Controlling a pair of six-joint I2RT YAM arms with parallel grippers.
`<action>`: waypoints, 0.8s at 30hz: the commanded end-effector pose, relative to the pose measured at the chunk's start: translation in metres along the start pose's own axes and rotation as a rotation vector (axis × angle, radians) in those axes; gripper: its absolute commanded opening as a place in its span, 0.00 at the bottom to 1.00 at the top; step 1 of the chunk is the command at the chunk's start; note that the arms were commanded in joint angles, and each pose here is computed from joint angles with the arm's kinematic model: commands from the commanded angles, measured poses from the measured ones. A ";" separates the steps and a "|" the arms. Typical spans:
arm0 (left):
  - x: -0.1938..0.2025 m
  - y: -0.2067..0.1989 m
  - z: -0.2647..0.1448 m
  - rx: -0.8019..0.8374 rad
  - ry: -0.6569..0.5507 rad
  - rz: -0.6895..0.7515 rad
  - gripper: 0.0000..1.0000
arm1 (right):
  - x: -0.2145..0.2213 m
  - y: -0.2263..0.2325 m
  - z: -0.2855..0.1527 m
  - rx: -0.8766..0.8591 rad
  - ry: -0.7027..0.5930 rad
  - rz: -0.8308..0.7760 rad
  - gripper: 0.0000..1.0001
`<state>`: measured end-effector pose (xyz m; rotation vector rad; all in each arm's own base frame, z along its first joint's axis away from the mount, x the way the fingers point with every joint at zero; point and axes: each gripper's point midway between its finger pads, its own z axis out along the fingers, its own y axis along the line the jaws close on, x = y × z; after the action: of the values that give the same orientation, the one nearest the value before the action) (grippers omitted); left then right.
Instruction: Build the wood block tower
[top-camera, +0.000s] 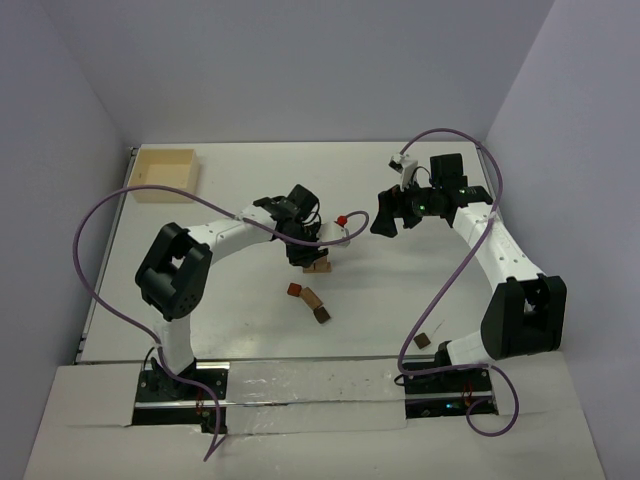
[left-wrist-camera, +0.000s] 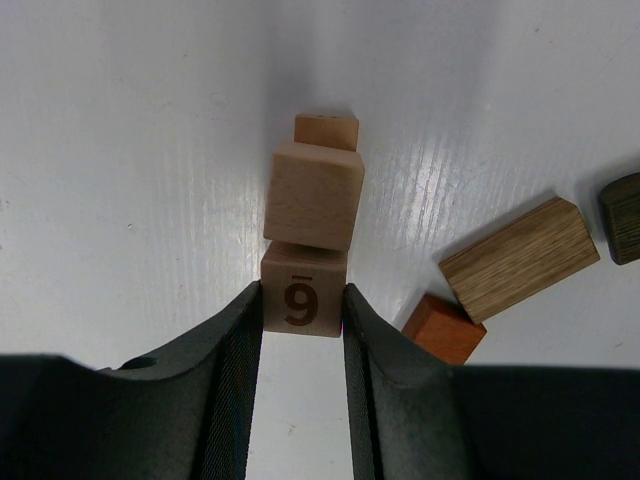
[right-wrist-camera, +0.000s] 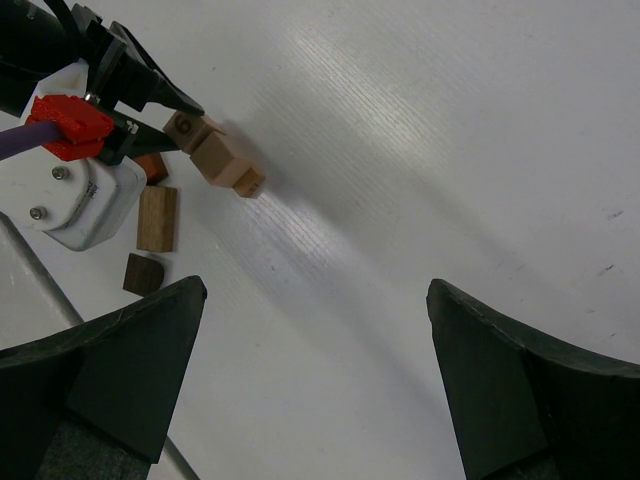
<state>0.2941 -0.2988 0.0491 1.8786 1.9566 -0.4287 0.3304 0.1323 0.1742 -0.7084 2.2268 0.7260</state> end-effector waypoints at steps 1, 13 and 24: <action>-0.023 0.014 -0.006 -0.049 -0.052 0.019 0.27 | -0.006 -0.006 0.003 0.005 -0.025 -0.032 1.00; -0.025 0.012 -0.003 -0.050 -0.044 0.028 0.30 | -0.006 -0.006 0.004 0.003 -0.022 -0.030 1.00; -0.024 0.011 0.000 -0.049 -0.036 0.031 0.33 | -0.005 -0.005 0.004 -0.001 -0.022 -0.030 1.00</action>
<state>0.2935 -0.3038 0.0496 1.8912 1.9405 -0.4004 0.3323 0.1324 0.1699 -0.7105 2.2337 0.7285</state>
